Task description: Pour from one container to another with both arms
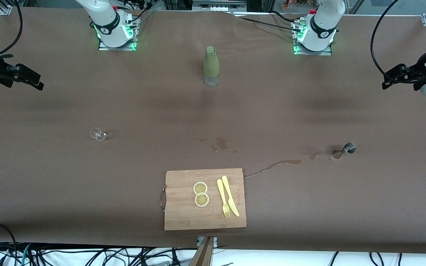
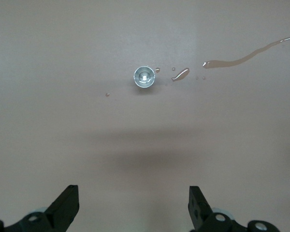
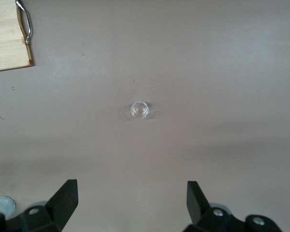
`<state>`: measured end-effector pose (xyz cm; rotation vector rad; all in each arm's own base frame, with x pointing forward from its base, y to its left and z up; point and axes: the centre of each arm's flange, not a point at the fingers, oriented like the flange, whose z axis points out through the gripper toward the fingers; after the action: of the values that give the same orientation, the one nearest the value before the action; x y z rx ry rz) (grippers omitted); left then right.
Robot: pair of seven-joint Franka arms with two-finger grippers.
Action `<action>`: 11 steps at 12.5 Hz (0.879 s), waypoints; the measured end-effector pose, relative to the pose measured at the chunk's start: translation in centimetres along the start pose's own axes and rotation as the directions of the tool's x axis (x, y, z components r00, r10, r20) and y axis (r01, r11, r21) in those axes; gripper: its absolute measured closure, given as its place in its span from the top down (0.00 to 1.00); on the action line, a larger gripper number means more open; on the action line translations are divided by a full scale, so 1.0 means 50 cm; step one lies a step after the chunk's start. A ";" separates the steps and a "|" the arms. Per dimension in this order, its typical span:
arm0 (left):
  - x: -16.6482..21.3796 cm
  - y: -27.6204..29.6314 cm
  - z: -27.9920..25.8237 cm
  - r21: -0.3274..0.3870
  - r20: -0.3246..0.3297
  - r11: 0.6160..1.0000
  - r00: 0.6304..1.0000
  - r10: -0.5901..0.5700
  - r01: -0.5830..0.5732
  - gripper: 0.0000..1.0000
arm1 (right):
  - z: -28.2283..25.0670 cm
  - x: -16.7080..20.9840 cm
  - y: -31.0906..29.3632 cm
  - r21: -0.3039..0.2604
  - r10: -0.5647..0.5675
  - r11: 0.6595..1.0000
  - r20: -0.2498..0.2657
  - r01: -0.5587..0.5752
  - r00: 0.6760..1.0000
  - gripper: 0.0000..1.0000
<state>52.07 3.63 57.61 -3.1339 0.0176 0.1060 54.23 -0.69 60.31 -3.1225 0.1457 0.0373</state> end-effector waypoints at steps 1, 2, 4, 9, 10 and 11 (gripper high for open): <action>0.000 0.000 0.000 -0.001 0.000 1.000 1.000 0.000 0.000 1.00 | 0.000 0.000 0.000 0.000 0.000 1.000 0.000 0.000 1.000 1.00; 0.000 -0.002 0.000 -0.001 0.000 1.000 1.000 -0.002 0.002 1.00 | 0.000 0.000 0.000 0.000 -0.001 1.000 0.000 0.001 1.000 1.00; 0.000 -0.006 0.001 -0.001 0.001 1.000 1.000 -0.005 0.005 1.00 | 0.000 0.000 0.000 0.000 -0.001 1.000 0.000 0.001 1.000 1.00; 0.003 -0.008 0.008 -0.004 0.008 1.000 1.000 -0.006 0.006 1.00 | 0.000 0.000 0.000 0.000 -0.002 1.000 0.000 0.002 1.000 1.00; 0.007 -0.009 0.014 -0.008 0.013 1.000 1.000 -0.006 0.006 1.00 | 0.000 0.000 0.000 0.000 -0.002 1.000 0.000 0.002 1.000 1.00; 0.011 -0.010 0.020 -0.013 0.015 1.000 1.000 -0.007 0.007 1.00 | 0.000 0.000 0.000 0.000 -0.002 1.000 0.000 0.002 1.000 1.00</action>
<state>52.55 4.14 56.59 -3.1456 0.0062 0.1302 54.23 -0.69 60.31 -3.1226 0.1426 0.0373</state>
